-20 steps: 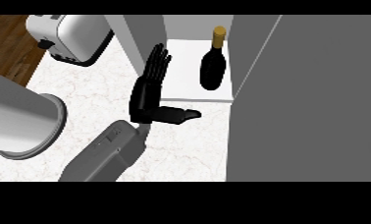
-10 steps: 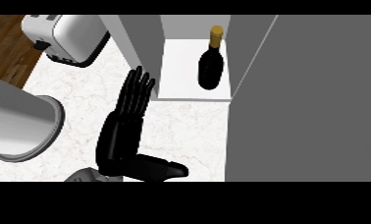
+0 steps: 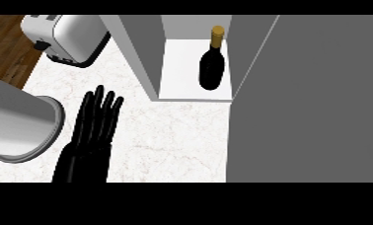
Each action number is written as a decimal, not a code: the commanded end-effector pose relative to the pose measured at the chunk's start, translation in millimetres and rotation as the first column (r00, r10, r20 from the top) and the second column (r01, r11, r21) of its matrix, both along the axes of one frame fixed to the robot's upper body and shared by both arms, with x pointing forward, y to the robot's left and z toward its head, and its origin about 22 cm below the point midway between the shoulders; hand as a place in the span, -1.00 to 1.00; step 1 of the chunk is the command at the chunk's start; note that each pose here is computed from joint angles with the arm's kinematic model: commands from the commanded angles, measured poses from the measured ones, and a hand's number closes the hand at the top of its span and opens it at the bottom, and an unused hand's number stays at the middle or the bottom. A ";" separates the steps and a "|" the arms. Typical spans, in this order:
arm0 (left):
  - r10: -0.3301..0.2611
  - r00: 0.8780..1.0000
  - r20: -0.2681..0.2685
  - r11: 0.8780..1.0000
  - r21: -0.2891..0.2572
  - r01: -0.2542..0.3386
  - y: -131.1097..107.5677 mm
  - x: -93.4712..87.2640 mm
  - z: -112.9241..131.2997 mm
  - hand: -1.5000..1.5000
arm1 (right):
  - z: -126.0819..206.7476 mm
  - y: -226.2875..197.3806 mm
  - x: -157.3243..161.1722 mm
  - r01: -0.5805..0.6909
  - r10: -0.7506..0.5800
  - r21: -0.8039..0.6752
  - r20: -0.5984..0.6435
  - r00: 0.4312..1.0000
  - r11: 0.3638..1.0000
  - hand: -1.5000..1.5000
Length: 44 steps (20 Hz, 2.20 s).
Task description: Pick up the wine, place it into the cabinet and close the cabinet
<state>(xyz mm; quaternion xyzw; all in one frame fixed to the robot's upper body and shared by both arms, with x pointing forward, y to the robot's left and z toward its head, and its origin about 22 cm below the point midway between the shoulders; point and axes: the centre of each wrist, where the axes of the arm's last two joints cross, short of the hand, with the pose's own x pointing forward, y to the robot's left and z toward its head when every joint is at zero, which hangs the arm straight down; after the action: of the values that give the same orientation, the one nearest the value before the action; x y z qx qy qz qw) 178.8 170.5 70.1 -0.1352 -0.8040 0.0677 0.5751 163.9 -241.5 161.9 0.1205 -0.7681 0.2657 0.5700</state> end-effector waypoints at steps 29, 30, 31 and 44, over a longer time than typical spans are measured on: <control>0.123 0.991 0.044 0.992 0.032 -0.125 178.1 -83.8 37.3 -1.00 | 37.0 180.3 -15.1 -0.242 0.242 -0.044 -0.004 0.970 0.969 1.00; 0.102 0.993 0.057 0.994 0.044 -0.104 182.8 -85.2 35.2 -1.00 | 39.9 188.3 -4.3 -0.215 0.215 -0.029 0.000 0.977 0.976 1.00; 0.090 0.995 0.037 0.995 0.037 -0.092 153.7 -96.2 46.8 -1.00 | 40.7 196.3 -0.6 -0.203 0.203 -0.038 -0.004 0.979 0.978 1.00; 0.091 0.995 0.033 0.995 0.035 -0.092 198.6 -85.7 52.2 -1.00 | 65.5 229.0 114.5 -0.053 0.055 -0.066 0.032 0.998 0.996 1.00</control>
<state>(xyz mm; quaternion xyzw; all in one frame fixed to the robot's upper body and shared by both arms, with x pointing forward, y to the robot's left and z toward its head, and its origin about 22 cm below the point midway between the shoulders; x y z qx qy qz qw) 88.0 361.7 119.8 -0.0923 -0.8207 0.0829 0.5578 248.8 -19.3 217.3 0.1360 -0.7610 0.3149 0.5507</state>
